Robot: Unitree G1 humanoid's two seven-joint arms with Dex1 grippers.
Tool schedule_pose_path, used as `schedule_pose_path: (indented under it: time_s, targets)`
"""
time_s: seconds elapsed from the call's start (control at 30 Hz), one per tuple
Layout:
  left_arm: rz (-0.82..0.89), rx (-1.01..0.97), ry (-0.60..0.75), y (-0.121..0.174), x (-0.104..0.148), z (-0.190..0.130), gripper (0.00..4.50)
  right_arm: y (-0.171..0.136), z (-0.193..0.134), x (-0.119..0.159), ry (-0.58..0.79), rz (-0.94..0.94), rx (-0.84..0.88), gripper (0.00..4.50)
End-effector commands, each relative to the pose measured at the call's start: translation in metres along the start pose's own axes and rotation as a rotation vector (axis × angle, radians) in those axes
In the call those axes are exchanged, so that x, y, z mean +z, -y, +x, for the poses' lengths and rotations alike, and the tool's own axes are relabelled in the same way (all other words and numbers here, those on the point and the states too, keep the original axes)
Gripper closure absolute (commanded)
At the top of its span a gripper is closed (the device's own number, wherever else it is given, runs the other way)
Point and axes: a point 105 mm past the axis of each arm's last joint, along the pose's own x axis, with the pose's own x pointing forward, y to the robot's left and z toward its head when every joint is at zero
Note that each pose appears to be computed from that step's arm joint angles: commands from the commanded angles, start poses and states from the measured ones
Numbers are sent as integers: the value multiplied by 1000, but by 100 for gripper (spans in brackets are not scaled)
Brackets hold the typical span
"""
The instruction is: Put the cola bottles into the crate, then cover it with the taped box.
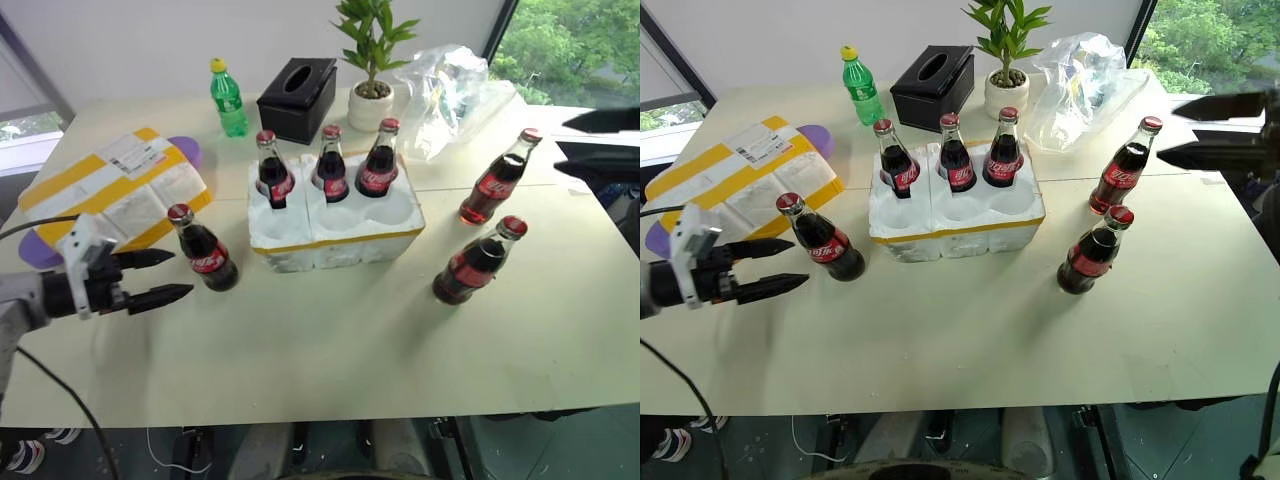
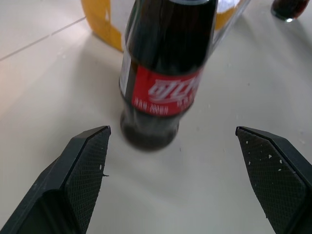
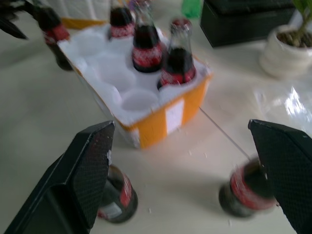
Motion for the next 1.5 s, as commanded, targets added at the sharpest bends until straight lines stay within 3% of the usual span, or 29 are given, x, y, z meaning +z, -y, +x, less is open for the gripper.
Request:
schedule_pose_path:
  time_s: [0.03, 0.4, 0.63, 0.67, 0.77, 0.87, 1.07, 1.27, 1.5]
  targets:
    - [42, 1, 4, -8, 4, 11, 17, -14, 11, 22, 49, -39, 74, 0]
    - [36, -12, 60, -19, 5, 42, 17, -43, 31, 27, 98, -28, 200, 0]
    - [19, -54, 63, -16, 4, 53, 17, -45, 40, 31, 126, -27, 202, 0]
    - [18, -54, 62, -16, 5, 52, 72, -45, 40, 31, 129, -26, 201, 0]
    - [24, -56, 42, -16, 5, 46, 170, -44, 42, 31, 138, -23, 195, 0]
    - [28, -64, 18, -15, 6, 40, 169, -44, 45, 27, 141, -16, 186, 0]
    - [87, -163, 6, -3, 48, 16, 169, -44, 50, 15, 127, -3, 172, 0]
    - [146, -313, 42, 10, 114, 4, 169, -44, 49, 3, 108, 7, 143, 0]
    - [220, -468, 137, 25, 174, 34, 169, -43, 46, -2, 117, 23, 96, 0]
